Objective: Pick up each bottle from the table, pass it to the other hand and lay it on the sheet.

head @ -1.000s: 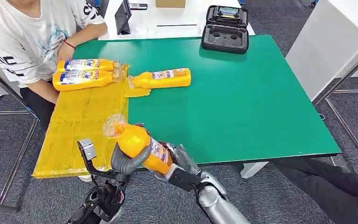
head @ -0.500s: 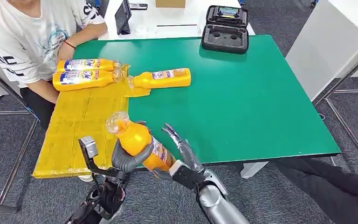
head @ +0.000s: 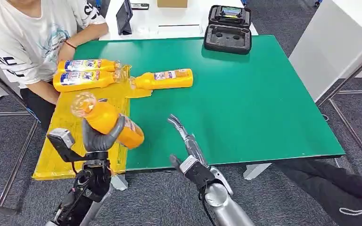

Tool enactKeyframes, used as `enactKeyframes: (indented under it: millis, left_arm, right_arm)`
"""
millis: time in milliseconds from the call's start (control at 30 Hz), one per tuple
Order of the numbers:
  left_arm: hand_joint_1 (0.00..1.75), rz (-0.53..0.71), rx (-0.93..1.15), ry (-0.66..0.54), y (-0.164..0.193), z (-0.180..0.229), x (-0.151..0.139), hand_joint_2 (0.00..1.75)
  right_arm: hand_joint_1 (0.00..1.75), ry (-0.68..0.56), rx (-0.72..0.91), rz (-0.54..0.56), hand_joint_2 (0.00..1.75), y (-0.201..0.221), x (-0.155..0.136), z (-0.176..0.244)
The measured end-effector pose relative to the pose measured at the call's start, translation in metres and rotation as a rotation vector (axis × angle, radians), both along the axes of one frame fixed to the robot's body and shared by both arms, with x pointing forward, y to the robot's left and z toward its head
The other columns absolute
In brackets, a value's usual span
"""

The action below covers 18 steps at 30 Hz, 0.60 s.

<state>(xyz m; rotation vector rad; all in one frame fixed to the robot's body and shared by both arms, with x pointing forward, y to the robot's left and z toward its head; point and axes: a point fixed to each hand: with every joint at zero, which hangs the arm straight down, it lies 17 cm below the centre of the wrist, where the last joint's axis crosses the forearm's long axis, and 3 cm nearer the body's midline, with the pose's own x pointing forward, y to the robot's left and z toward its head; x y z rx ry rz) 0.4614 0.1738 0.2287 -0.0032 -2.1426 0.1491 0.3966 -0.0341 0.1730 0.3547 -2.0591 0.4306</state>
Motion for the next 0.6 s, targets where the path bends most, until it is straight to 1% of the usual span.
enactKeyframes:
  millis: [33,167,233,267,300,400,467,533,600]
  left_arm:
    - [1.75,0.029,0.015,-0.017,0.006,0.004,0.000,1.75]
    - [1.75,0.255,0.211,-0.167,0.035,0.036,-0.003,1.75]
    - [1.75,0.316,0.384,-0.265,0.033,0.056,-0.003,1.75]
    - [1.75,0.350,0.503,-0.306,0.031,0.064,0.001,1.75]
    - [1.75,0.377,0.587,-0.331,0.031,0.069,0.006,1.75]
    - [1.75,0.445,0.831,-0.360,0.031,0.069,0.020,1.75]
    - [1.75,0.472,0.949,-0.338,0.035,0.060,0.033,1.75]
    - [1.75,0.481,1.022,-0.295,0.046,0.048,0.048,1.75]
    - [1.75,0.483,1.055,-0.272,0.053,0.040,0.055,1.75]
  right_arm:
    - [0.00,-0.001,0.005,0.001,0.00,-0.001,0.000,0.001]
    - [0.00,-0.017,0.038,0.003,0.00,-0.003,-0.001,0.010]
    - [0.00,-0.024,0.058,-0.006,0.00,-0.007,0.000,0.015]
    - [0.00,-0.026,0.069,-0.011,0.00,-0.009,0.001,0.017]
    - [0.00,-0.027,0.080,-0.014,1.75,-0.010,0.001,0.019]
    - [0.00,-0.021,0.106,-0.015,1.75,-0.013,0.001,0.022]
    - [0.00,-0.036,0.120,-0.015,1.75,-0.013,0.000,0.028]
    - [0.00,-0.070,0.141,-0.027,1.75,-0.015,-0.002,0.040]
    - [0.00,-0.094,0.154,-0.031,1.75,-0.017,-0.003,0.050]
